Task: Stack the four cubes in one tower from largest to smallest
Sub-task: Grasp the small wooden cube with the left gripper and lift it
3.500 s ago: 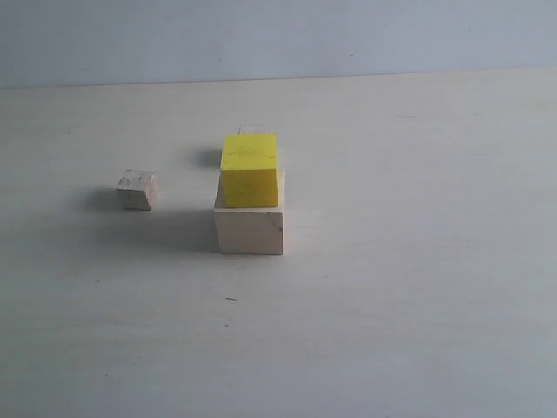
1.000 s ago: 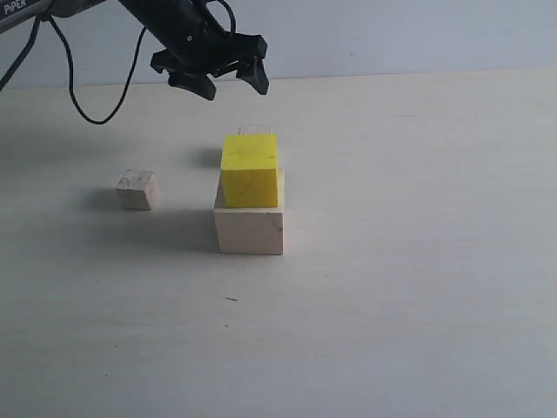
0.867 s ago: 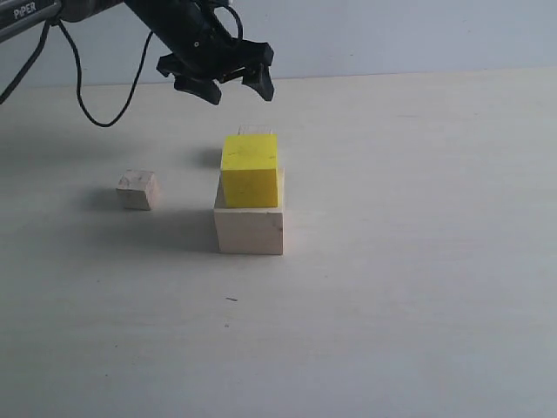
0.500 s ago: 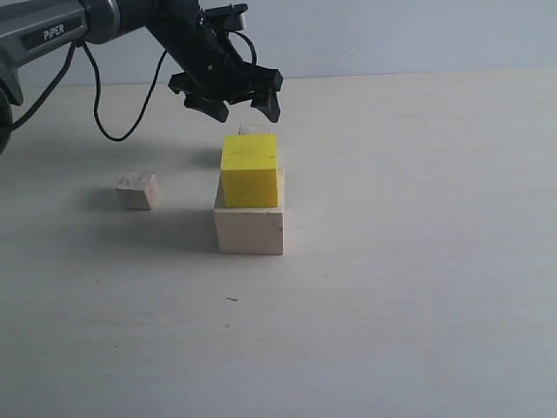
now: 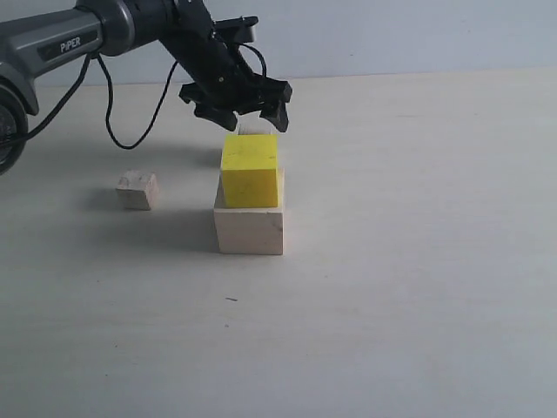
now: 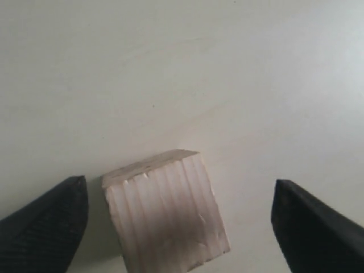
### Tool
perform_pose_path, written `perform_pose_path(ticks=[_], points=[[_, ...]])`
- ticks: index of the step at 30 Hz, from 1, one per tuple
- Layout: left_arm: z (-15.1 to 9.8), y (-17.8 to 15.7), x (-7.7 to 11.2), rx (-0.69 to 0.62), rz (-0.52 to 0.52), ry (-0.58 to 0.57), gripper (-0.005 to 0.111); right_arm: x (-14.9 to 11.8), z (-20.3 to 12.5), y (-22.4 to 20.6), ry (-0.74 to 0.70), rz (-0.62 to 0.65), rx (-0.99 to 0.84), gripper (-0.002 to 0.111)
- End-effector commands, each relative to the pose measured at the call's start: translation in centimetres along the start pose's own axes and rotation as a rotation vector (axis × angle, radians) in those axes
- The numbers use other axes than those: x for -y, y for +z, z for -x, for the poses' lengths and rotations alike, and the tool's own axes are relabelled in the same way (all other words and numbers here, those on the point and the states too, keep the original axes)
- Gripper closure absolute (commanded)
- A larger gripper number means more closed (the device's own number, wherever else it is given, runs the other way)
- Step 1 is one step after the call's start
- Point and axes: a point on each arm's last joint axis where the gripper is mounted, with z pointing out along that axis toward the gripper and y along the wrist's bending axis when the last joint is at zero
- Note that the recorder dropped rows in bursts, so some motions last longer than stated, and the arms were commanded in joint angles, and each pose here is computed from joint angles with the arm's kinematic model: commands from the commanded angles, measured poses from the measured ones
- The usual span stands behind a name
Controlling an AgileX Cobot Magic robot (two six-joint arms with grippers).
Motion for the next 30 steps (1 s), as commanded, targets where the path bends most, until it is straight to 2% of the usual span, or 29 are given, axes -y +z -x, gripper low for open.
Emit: perform_pose_path(ticks=[1, 10, 12, 16, 22, 27, 30], points=[[-0.1, 0.5, 0.0, 0.001, 0.006, 0.004, 0.023, 0.0, 0.0, 0.0, 0.001, 0.004, 0.013, 0.108], [-0.6, 1.6, -0.4, -0.029, 0.008, -0.008, 0.025, 0.0, 0.0, 0.0, 0.001, 0.004, 0.013, 0.108], [-0.5, 1.6, -0.4, -0.026, 0.01, -0.025, 0.036, 0.0, 0.0, 0.0, 0.001, 0.004, 0.013, 0.108], [-0.6, 1.3, -1.1, -0.039, 0.076, -0.083, 0.068, 0.0, 0.0, 0.0, 0.001, 0.004, 0.013, 0.108], [-0.4, -0.5, -2.0, -0.056, 0.224, 0.0, 0.105, 0.0, 0.0, 0.0, 0.001, 0.004, 0.013, 0.108], [0.5, -3.8, -2.1, -0.012, 0.285, 0.04, 0.107, 0.0, 0.0, 0.0, -0.001, 0.002, 0.014, 0.108], [1.1, -7.1, -2.3, 0.006, 0.292, 0.054, 0.107, 0.0, 0.0, 0.0, -0.002, 0.002, 0.014, 0.108]])
